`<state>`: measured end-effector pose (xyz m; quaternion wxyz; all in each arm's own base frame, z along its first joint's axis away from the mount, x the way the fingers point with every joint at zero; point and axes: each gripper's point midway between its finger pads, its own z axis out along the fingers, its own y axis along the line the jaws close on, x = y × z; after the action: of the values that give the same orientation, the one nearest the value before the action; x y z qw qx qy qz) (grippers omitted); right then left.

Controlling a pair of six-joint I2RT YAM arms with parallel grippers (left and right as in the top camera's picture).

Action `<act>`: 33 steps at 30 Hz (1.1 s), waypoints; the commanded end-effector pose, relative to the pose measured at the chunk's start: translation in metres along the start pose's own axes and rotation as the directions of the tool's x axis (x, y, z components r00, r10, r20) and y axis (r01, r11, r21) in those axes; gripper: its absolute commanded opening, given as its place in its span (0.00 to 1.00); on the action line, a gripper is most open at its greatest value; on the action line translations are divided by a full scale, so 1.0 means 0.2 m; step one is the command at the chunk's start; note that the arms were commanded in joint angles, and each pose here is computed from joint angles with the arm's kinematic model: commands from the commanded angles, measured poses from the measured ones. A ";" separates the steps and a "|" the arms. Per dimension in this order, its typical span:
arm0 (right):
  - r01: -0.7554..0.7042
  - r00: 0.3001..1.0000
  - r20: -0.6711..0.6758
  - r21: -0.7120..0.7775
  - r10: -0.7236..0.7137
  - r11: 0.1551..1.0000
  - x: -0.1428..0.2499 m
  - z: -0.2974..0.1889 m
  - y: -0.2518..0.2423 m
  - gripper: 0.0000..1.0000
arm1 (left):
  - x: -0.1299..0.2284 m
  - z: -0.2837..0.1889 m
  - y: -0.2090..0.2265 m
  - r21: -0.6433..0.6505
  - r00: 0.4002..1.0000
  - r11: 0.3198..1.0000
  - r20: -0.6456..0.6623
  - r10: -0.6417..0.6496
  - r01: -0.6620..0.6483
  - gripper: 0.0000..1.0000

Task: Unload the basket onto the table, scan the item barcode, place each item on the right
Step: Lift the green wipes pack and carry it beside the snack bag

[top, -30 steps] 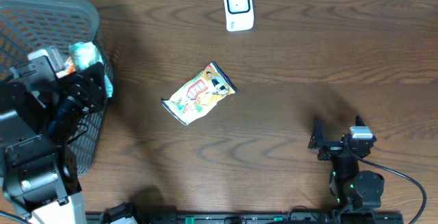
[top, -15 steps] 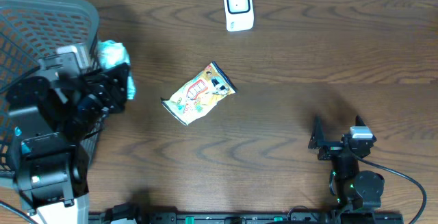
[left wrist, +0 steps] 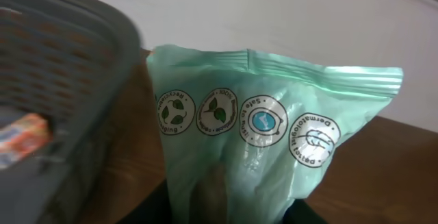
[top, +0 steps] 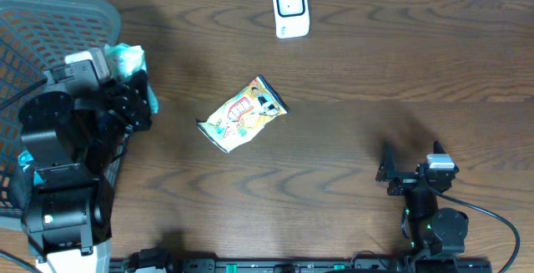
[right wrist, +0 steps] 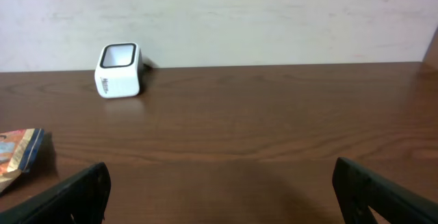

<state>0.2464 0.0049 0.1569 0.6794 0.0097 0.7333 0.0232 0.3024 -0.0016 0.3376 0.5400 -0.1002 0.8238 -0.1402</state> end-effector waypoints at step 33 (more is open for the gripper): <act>0.010 1.000 0.001 0.015 -0.010 1.000 0.00 0.00 -0.02 0.99 | 0.19 0.01 -0.47 0.305 0.975 0.946 -0.149 0.166 -0.114 0.34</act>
<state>0.2464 0.0049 0.1569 0.6794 0.0097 0.7333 0.0232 0.2854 -0.0862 0.3339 0.4936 0.0265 0.8399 -0.2241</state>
